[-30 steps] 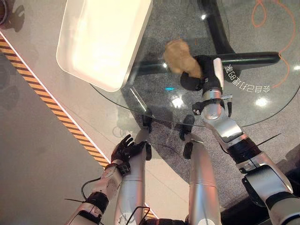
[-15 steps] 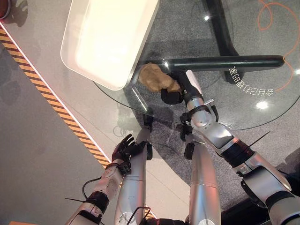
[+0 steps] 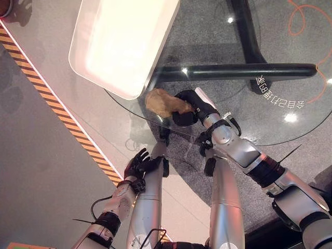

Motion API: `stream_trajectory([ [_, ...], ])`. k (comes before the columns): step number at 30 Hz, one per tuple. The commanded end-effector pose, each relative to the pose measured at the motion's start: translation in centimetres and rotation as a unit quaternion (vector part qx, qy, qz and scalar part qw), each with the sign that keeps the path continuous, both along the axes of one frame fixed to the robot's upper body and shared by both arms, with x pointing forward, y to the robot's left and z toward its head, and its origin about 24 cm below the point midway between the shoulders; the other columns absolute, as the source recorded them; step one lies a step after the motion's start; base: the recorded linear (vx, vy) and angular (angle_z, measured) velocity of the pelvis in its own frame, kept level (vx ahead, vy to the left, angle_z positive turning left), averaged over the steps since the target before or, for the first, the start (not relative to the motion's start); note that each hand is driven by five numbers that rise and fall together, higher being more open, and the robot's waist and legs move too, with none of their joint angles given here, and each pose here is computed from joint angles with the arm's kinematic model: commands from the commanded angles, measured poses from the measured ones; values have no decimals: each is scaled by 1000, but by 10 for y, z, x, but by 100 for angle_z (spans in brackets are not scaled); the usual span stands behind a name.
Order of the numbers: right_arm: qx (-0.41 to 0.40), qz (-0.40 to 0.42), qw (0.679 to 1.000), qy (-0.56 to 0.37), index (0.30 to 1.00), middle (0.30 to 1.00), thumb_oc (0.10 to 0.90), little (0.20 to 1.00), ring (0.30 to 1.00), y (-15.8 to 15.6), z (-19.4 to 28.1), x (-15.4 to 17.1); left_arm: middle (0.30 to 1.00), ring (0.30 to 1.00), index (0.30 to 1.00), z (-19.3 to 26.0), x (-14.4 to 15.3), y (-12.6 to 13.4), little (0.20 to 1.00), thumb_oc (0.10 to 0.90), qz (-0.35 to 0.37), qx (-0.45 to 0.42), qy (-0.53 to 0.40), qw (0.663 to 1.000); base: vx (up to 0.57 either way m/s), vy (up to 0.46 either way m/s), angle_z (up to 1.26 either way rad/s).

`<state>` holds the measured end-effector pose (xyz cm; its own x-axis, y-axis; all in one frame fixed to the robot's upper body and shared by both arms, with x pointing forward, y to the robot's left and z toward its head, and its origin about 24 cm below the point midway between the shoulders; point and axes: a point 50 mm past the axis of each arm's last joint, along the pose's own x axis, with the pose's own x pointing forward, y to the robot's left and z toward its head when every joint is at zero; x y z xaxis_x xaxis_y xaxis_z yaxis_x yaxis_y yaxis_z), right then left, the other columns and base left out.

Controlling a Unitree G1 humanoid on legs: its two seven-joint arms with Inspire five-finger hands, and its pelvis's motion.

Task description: Wipe the table with a cloth and put it in the basket.

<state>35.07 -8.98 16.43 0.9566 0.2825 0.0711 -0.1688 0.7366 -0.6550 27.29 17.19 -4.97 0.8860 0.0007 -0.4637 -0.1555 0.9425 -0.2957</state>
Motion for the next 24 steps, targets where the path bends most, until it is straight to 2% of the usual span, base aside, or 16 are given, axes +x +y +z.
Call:
stream_trajectory([
  [1, 25, 50, 992, -115, 300, 300, 100, 200, 300, 17, 42, -19, 900, 900, 900, -36, -43, -20, 900, 800, -35, -10, 79, 996, 0, 0, 0],
  [8, 24, -9, 989, -148, 300, 300, 100, 200, 300, 1, 48, -13, 900, 900, 900, -37, -43, -18, 900, 800, -30, -7, 80, 996, 0, 0, 0],
  [13, 36, -83, 979, -183, 300, 300, 100, 200, 300, -20, 56, -9, 900, 900, 900, -37, -44, -16, 900, 800, -26, -9, 80, 996, 0, 0, 0],
  [24, 47, -268, 932, -241, 300, 300, 100, 200, 300, -90, 76, 4, 900, 900, 900, -41, -50, -12, 900, 800, -18, -3, 84, 996, 0, 0, 0],
])
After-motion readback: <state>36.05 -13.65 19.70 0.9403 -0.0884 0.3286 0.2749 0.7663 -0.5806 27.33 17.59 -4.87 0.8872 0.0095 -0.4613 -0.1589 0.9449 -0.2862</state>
